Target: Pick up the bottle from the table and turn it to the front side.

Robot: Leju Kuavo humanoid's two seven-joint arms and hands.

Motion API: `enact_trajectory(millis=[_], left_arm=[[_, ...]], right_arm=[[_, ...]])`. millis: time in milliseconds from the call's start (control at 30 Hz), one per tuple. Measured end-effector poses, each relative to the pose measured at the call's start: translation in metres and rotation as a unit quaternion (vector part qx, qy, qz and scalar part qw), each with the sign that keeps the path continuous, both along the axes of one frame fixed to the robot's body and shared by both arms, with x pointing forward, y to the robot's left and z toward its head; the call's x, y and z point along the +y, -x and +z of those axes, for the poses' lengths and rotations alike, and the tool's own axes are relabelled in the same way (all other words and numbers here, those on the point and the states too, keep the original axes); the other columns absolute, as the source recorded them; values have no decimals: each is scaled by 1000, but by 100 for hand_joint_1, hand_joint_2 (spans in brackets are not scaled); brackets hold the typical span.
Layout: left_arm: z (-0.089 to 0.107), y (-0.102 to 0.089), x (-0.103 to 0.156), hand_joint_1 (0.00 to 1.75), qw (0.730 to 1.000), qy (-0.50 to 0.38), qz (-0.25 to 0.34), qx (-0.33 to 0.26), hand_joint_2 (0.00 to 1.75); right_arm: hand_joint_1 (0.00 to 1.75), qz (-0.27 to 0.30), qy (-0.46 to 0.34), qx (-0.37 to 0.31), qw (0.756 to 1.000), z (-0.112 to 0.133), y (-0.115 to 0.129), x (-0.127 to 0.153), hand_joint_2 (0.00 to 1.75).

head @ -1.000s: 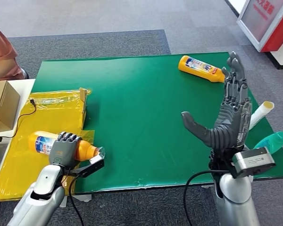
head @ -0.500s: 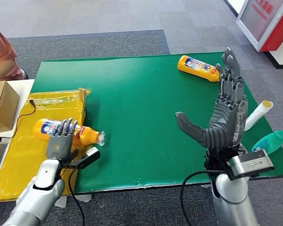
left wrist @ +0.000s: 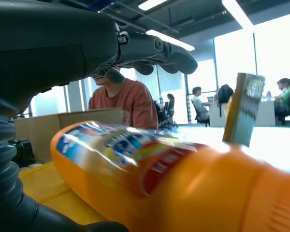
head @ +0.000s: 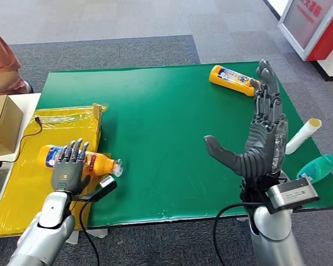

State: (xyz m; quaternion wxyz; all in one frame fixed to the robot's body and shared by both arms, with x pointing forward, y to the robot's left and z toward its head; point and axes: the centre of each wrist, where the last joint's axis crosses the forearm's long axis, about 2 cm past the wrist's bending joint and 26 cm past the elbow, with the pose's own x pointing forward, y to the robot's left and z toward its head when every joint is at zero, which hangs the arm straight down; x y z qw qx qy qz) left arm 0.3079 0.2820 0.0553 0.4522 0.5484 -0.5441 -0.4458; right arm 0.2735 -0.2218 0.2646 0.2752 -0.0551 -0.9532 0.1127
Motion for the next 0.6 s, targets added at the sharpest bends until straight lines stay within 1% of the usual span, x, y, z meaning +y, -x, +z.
enact_trajectory(millis=[100,167,233,267,300,333,367,433,467,567,600], left_arm=[[5,4,-1,0,999,12,-9,-44,175],[12,8,-3,0,996,37,-21,-75,175],[21,15,-7,0,990,90,-37,-101,175],[26,19,-10,0,983,136,-48,-110,175],[35,24,-14,0,971,196,-62,-123,175],[44,30,-18,0,951,262,-80,-140,175],[56,35,-21,0,926,325,-100,-163,175],[78,47,-24,0,872,422,-138,-204,175],[86,53,-24,0,843,467,-158,-216,175],[101,73,-19,0,750,582,-224,-220,175],[103,76,-17,0,735,597,-235,-219,175]], right_arm=[[0,4,3,10,1000,-3,0,3,175],[0,3,2,16,1000,-6,0,4,175],[0,0,2,21,1000,-9,2,4,175],[0,-2,3,25,1000,-12,3,4,175],[0,-4,6,30,1000,-16,6,3,175],[0,-5,8,37,999,-21,9,3,175],[0,-5,10,44,999,-26,12,2,175],[0,-3,7,58,998,-36,19,0,175],[0,-2,3,66,998,-41,23,0,175],[0,4,-11,99,995,-58,35,-5,175],[0,5,-13,105,994,-61,37,-5,175]])
